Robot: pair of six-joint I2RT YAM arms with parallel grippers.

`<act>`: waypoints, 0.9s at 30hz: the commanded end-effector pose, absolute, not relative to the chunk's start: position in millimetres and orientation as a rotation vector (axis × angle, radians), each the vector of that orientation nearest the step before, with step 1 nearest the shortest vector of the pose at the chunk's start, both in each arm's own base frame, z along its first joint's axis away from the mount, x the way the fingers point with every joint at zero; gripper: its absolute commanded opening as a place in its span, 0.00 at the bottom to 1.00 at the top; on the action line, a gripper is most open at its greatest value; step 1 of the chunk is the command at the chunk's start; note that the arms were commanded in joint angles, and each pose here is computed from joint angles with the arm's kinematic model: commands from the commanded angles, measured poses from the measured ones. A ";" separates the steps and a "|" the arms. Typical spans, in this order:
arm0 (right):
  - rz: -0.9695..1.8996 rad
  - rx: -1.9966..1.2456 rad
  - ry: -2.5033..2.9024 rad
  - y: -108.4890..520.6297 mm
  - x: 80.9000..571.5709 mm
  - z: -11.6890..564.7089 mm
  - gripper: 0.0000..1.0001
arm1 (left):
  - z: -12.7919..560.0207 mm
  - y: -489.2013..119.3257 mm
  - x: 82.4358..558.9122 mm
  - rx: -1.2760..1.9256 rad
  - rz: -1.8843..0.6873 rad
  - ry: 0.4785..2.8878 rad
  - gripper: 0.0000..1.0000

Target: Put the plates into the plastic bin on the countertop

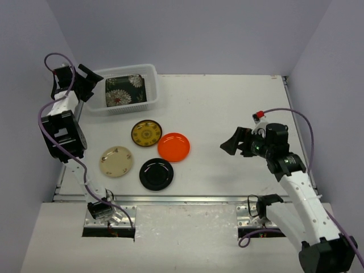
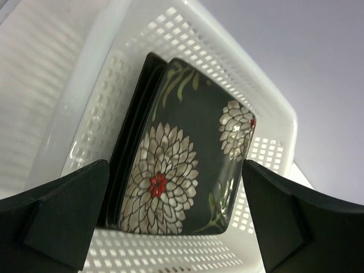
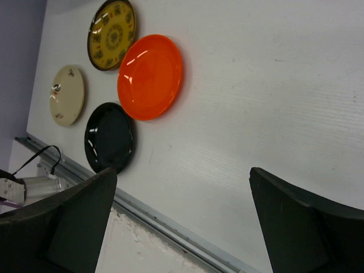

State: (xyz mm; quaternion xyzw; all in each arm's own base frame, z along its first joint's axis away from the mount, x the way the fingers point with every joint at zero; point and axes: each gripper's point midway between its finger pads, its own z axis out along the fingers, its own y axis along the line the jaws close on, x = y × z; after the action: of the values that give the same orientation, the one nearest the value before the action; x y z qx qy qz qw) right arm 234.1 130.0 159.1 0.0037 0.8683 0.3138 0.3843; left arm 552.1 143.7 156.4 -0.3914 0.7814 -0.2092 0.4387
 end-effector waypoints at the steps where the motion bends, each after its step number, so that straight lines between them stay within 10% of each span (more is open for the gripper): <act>1: 0.970 0.032 2.220 158.0 259.8 140.2 0.99 | 248.9 129.8 522.4 -0.870 -0.418 1.869 1.00; 8: 1.097 0.058 2.304 221.0 296.6 96.0 0.99 | 345.3 38.8 414.2 -0.618 -0.620 1.678 1.00; 16: 1.200 0.193 2.410 265.0 326.3 15.2 0.87 | 278.4 -7.0 307.6 -0.512 -0.618 1.707 1.00; 27: 1.176 0.347 2.466 276.8 340.8 -40.9 0.17 | 221.6 -20.6 283.3 -0.395 -0.533 1.849 1.00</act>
State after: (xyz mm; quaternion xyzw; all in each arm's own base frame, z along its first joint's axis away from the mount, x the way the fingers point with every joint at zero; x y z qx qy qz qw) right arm 343.8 284.2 -5.2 0.0953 0.8593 0.4605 0.2009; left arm 284.8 -12.8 213.3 -0.2197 0.7856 -0.2372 0.5276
